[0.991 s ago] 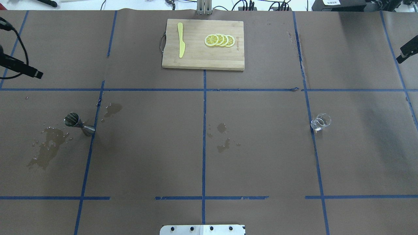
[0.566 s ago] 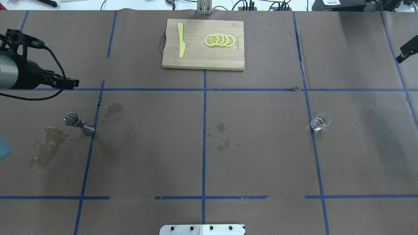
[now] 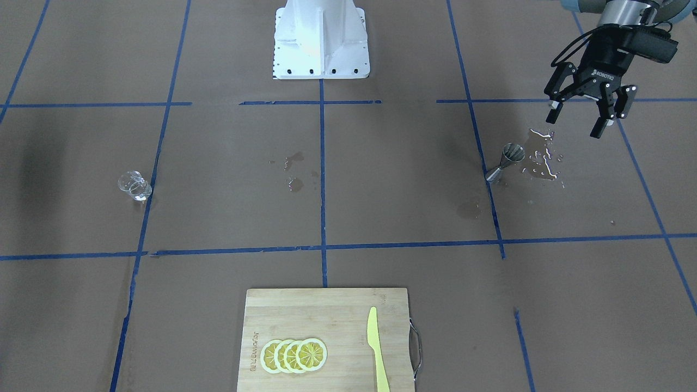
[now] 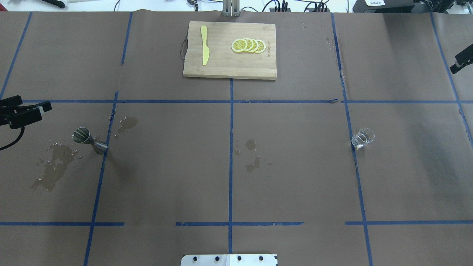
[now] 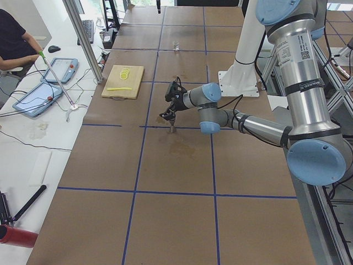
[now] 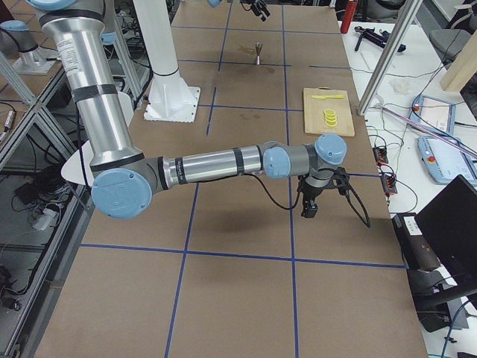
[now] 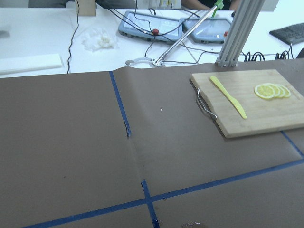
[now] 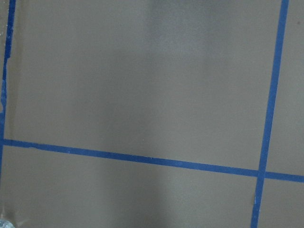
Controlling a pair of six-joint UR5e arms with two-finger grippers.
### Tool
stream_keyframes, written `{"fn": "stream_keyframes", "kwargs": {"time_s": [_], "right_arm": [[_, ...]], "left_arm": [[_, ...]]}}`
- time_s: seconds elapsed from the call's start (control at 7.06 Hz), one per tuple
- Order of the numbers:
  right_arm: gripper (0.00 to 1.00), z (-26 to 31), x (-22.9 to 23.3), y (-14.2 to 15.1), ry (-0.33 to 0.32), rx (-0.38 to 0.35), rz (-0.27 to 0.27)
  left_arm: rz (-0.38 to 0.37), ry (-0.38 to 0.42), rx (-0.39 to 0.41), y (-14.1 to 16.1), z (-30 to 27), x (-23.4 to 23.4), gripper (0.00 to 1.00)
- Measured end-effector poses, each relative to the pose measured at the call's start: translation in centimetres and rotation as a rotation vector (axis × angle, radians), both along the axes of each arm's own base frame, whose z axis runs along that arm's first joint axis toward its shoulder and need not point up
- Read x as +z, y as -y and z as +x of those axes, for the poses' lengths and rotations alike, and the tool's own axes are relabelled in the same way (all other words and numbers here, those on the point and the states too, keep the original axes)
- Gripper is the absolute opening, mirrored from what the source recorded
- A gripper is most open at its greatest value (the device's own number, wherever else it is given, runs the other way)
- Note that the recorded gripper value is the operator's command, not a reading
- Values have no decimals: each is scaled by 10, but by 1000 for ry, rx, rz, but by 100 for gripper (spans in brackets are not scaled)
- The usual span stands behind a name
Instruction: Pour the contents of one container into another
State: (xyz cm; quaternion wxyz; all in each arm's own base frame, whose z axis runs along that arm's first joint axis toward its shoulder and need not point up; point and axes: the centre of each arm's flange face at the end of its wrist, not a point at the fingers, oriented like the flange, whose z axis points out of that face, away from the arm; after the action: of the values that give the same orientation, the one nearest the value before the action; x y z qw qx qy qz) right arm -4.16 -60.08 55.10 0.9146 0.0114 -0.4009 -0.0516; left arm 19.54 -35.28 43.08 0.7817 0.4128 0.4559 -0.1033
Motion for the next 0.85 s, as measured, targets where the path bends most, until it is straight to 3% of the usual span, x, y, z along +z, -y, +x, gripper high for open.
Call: {"fn": "stream_keyframes", "kwargs": {"time_s": [0.42, 0.85], "right_arm": [[100, 2, -4, -11, 4, 0, 12], [100, 2, -2, -13, 3, -1, 11]], "left_arm": [[19, 77, -197, -45, 61, 14, 99], [60, 128, -250, -81, 104, 29, 99]]}}
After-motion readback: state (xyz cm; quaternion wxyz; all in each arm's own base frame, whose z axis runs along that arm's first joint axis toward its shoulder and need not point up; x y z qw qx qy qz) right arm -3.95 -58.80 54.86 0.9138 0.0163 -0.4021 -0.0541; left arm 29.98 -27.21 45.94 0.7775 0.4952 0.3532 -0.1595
